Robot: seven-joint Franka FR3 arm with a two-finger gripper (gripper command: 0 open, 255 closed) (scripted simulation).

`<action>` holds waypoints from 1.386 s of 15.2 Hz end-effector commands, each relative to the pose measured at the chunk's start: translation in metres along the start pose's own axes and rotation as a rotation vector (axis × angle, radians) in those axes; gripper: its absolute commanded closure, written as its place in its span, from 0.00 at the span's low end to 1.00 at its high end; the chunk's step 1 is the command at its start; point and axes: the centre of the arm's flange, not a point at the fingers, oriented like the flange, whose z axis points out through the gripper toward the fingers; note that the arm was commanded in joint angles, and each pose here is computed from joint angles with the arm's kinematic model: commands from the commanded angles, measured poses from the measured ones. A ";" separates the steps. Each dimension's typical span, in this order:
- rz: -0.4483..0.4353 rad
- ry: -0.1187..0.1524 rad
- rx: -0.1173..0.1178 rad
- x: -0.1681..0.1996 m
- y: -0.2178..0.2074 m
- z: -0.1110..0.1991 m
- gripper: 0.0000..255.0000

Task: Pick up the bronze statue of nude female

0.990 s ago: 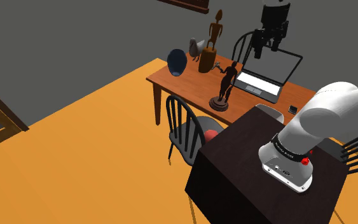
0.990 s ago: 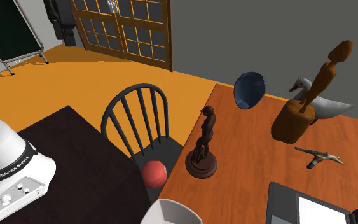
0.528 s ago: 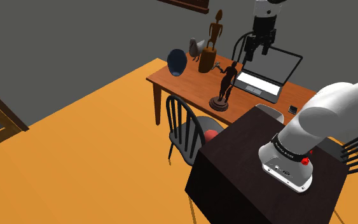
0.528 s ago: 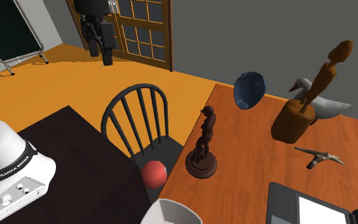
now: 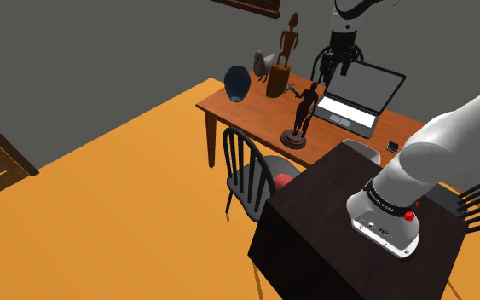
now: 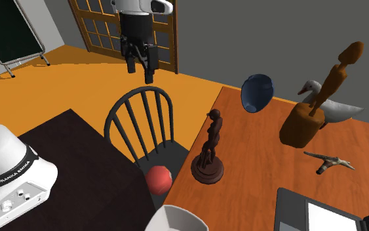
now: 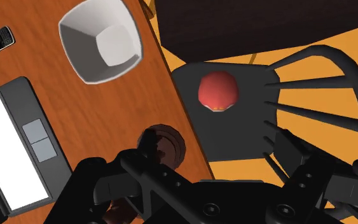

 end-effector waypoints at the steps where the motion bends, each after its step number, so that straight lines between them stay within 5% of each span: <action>1: -0.005 0.004 0.004 0.021 0.014 0.015 0.00; 21: -0.048 0.039 0.052 0.216 0.144 0.135 0.00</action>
